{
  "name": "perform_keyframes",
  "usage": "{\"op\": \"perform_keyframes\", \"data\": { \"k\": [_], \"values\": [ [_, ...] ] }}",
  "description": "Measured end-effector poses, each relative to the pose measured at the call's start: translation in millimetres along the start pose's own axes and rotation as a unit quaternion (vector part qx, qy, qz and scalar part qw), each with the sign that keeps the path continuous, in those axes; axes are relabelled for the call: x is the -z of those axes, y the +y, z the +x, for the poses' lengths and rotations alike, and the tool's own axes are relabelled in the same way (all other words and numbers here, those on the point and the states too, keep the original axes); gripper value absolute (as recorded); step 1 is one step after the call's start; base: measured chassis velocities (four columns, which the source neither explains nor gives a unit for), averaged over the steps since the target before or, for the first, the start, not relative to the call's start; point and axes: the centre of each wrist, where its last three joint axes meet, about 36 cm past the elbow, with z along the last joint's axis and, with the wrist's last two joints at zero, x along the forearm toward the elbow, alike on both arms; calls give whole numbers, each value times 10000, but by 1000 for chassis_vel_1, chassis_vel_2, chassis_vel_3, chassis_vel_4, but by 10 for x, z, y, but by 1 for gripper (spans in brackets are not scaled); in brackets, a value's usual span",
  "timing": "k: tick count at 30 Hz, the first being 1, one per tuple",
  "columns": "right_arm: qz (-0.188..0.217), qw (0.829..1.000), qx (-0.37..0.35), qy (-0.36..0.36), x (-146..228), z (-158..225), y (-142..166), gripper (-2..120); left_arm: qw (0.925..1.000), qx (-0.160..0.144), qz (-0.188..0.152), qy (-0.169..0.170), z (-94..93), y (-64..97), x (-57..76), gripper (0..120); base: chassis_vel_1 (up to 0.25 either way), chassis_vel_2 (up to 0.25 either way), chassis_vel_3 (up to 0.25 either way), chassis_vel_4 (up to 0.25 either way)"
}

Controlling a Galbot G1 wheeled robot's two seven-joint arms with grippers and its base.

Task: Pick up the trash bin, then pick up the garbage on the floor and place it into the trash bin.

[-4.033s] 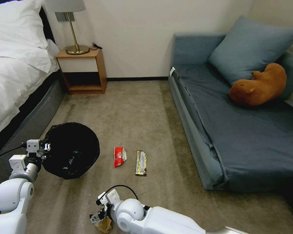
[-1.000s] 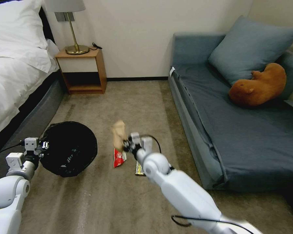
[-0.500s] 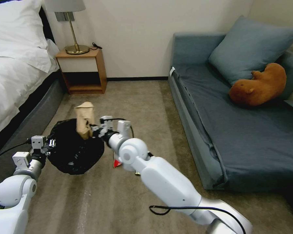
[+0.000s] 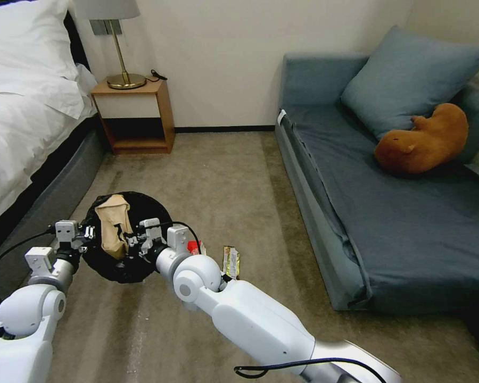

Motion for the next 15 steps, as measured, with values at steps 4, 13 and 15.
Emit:
{"op": "perform_keyframes", "data": {
  "k": [4, 13, 15],
  "values": [
    [124, 9999, -89, 53, -93, 40, -32, 18, 10000, -21, -16, 33, 26, -18, -42, 4, 0, 0, 0, 0],
    [250, 9996, -106, 82, -156, 26, 22, 50, 10000, 18, -27, 2, 48, 5, -40, 4, 0, 0, 0, 0],
    [258, 9995, -127, 88, -163, 25, 9, 59, 10000, 34, -31, 4, 58, 27, -57, 4, 0, 0, 0, 0]
  ]
}}
